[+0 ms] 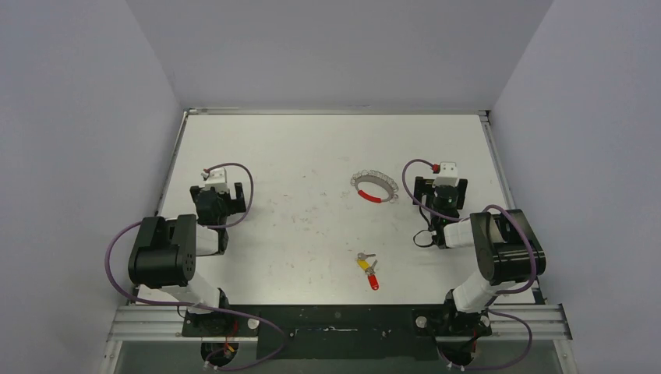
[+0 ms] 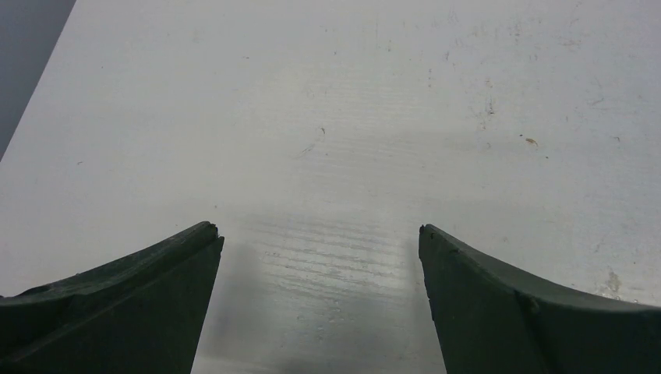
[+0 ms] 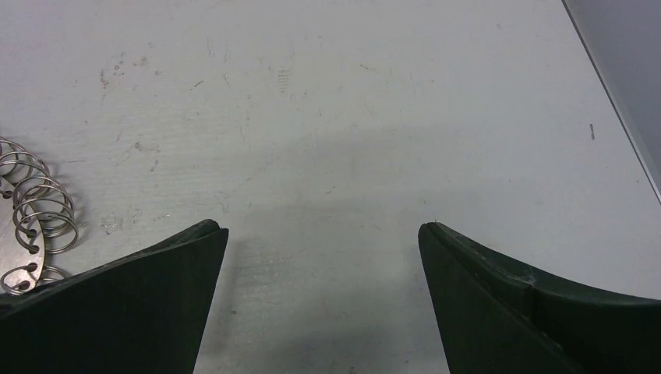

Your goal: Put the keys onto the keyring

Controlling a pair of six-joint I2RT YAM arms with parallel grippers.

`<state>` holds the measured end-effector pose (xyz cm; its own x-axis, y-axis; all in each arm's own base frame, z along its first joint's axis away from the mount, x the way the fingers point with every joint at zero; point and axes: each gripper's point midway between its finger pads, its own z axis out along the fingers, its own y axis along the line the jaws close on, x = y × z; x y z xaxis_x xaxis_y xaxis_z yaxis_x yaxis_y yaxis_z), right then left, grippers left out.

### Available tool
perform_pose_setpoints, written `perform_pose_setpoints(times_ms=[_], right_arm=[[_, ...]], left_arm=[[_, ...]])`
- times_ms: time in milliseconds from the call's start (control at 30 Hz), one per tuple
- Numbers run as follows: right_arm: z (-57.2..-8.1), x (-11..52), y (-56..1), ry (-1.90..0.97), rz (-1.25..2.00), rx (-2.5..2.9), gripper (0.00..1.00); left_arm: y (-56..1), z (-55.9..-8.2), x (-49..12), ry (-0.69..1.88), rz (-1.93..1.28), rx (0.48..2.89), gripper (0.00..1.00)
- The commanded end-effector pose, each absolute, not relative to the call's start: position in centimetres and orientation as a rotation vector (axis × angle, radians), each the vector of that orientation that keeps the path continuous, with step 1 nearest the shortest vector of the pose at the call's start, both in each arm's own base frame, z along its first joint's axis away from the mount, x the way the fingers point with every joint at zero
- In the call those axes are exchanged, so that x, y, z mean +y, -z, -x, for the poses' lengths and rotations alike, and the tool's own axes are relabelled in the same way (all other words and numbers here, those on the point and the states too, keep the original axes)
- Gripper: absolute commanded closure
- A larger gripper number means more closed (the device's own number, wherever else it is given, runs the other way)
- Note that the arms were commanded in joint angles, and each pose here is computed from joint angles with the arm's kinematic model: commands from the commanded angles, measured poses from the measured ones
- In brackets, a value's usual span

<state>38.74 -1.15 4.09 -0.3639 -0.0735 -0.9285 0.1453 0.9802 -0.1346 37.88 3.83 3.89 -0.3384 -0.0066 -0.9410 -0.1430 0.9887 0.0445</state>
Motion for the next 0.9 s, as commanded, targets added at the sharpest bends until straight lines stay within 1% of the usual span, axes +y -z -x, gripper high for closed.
perform_pose_setpoints(times_ms=[0, 233, 367, 433, 500, 567, 633, 667, 733, 767, 867], right_arm=[[-39.5, -1.3, -5.2, 0.226, -0.082, 1.886, 0.0], [-39.5, -1.3, -5.2, 0.225, -0.08, 1.887, 0.0], [-39.3, -0.1, -8.0, 0.262, -0.049, 1.893, 0.0], [-39.0, 0.2, -9.8, 0.276, -0.095, 1.936, 0.0], [-38.9, 1.0, -11.0, 0.187, -0.183, 1.958, 0.0], [-38.5, 1.7, -11.8, 0.113, -0.252, 1.981, 0.0], [-37.8, 1.9, -12.2, 0.06, -0.348, 2.012, 0.0], [-37.2, 1.9, -12.3, 0.047, -0.397, 2.041, 0.0], [-35.9, 1.5, -12.4, 0.066, -0.411, 2.118, 0.0], [-35.8, 1.5, -12.7, 0.061, -0.403, 2.129, 0.0], [-35.2, 1.3, -12.9, 0.051, -0.39, 2.141, 0.0]], left_arm=[[-5.2, -39.0, 3.9, -0.131, 0.114, 1.862, 0.03], [-5.6, -38.9, 4.2, -0.149, 0.127, 1.847, 0.03], [-8.3, -37.8, 1.9, -0.135, 0.033, 1.818, 0.03], [-9.5, -36.9, 0.1, -0.037, 0.074, 1.898, 0.03], [-11.2, -36.0, -1.4, 0.057, 0.079, 1.996, 0.03], [-12.1, -34.5, -2.1, 0.127, 0.134, 2.081, 0.03], [-12.1, -32.8, -2.5, 0.156, 0.207, 2.159, 0.03], [-12.2, -32.2, -2.2, 0.139, 0.294, 2.174, 0.03], [-12.4, -31.0, -1.9, 0.147, 0.448, 2.19, 0.03], [-12.2, -30.0, -1.6, 0.139, 0.482, 2.228, 0.03], [-12.7, -28.5, -0.5, 0.097, 0.587, 2.199, 0.03]])
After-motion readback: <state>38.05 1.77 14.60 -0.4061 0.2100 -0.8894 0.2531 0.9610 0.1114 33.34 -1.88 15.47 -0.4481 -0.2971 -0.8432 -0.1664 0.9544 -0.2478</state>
